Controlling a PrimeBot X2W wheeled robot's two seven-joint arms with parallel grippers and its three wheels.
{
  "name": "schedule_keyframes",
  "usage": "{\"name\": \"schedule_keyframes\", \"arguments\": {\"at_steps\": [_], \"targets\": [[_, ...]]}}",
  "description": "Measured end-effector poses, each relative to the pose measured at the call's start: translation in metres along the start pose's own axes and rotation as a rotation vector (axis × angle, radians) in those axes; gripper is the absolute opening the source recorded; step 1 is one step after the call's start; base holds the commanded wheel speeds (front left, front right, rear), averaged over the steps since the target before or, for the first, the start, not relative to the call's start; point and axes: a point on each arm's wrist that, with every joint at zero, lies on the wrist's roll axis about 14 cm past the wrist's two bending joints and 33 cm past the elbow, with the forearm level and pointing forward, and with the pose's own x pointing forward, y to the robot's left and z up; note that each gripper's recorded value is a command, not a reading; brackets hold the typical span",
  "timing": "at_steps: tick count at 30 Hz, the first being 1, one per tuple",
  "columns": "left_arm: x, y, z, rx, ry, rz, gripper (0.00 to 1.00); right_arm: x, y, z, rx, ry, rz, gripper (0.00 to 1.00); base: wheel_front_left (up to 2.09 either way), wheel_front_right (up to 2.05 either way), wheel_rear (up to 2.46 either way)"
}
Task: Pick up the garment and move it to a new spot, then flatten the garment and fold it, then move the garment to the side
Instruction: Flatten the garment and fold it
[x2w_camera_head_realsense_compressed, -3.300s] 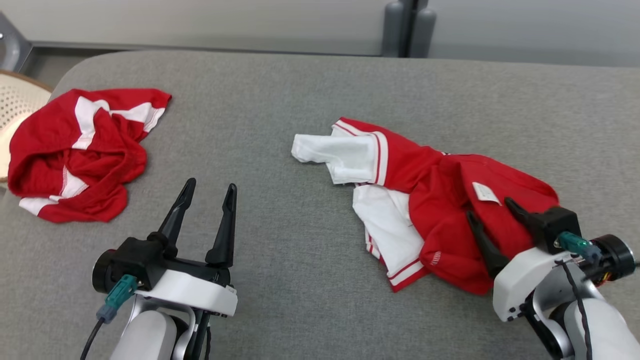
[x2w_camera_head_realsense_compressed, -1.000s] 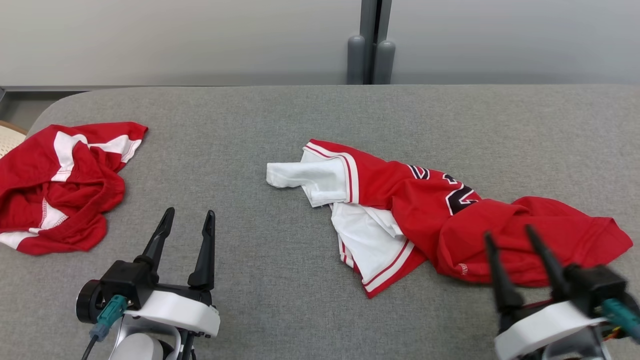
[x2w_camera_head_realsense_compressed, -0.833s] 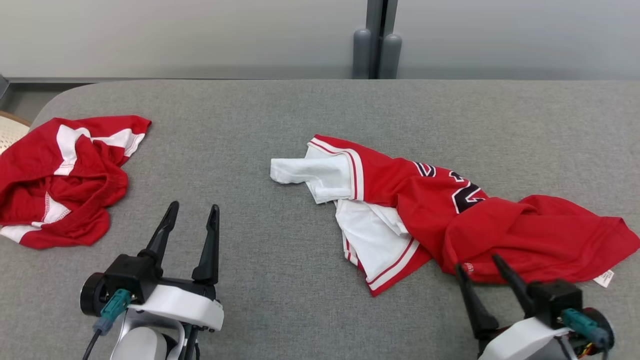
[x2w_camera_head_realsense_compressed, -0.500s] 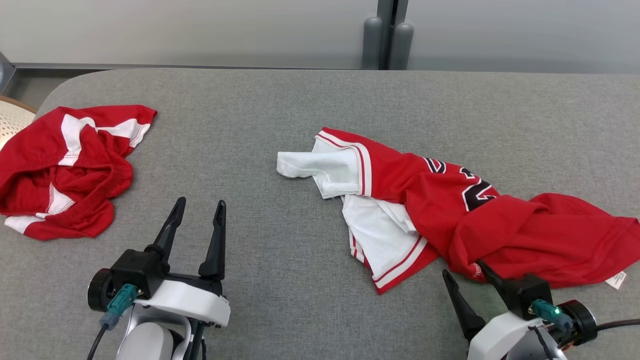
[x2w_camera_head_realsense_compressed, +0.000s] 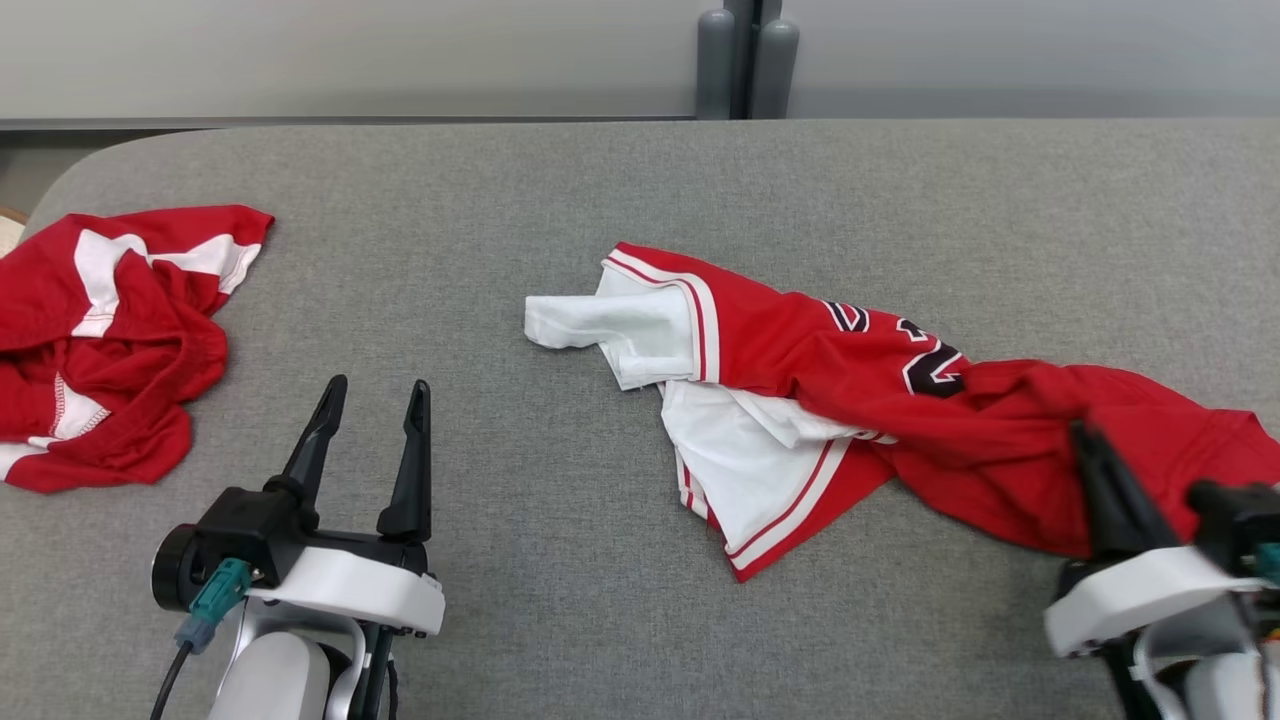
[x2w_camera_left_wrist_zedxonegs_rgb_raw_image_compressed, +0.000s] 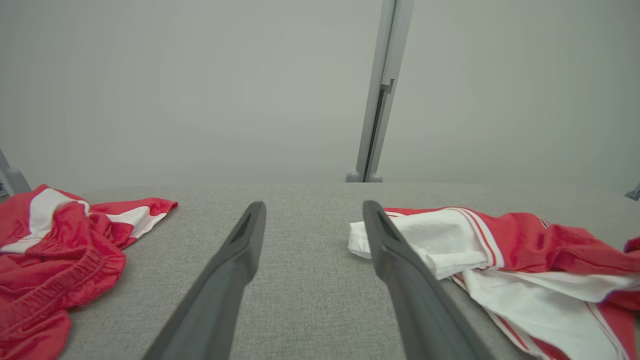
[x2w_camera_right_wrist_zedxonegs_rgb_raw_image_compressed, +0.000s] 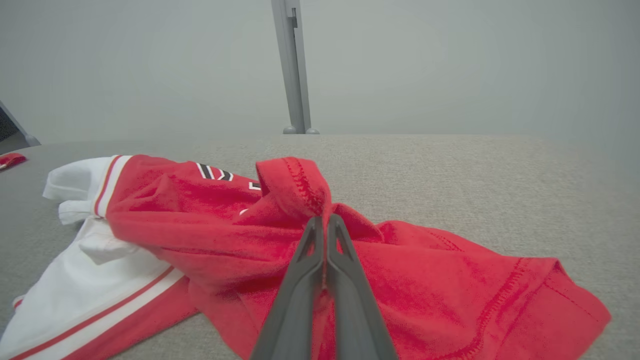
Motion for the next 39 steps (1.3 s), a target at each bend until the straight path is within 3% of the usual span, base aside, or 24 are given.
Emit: {"name": "schedule_keyframes", "arguments": {"at_steps": [6,12,13,14,22,28,39], "targets": [[0.009,-0.002,-0.005,0.001,0.009,-0.007,1.00,-0.009,-0.070,-0.001,0.056,-0.014,-0.207,0.00,0.00,0.00,0.00],[0.012,0.001,-0.010,0.002,0.022,-0.002,1.00,-0.017,-0.094,-0.031,0.129,0.043,-0.292,0.00,0.00,0.00,0.00],[0.013,0.001,-0.010,0.003,0.022,-0.001,1.00,-0.016,-0.092,-0.035,0.146,0.046,-0.292,0.30,0.00,0.00,0.00],[0.014,0.001,-0.010,0.003,0.021,-0.001,1.00,-0.015,-0.090,-0.037,0.148,0.051,-0.285,1.00,0.00,0.00,0.00],[0.016,0.001,-0.008,0.003,0.013,0.001,1.00,-0.002,-0.076,0.005,0.125,-0.113,-0.233,1.00,0.00,0.00,0.00],[0.013,-0.001,0.001,0.009,-0.008,-0.006,1.00,0.001,-0.043,0.047,0.051,-0.210,-0.125,1.00,0.00,0.00,0.00],[-0.008,0.002,0.005,0.018,-0.010,0.005,1.00,-0.030,-0.005,0.047,0.042,-0.179,-0.047,1.00,0.00,0.00,0.00]]}}
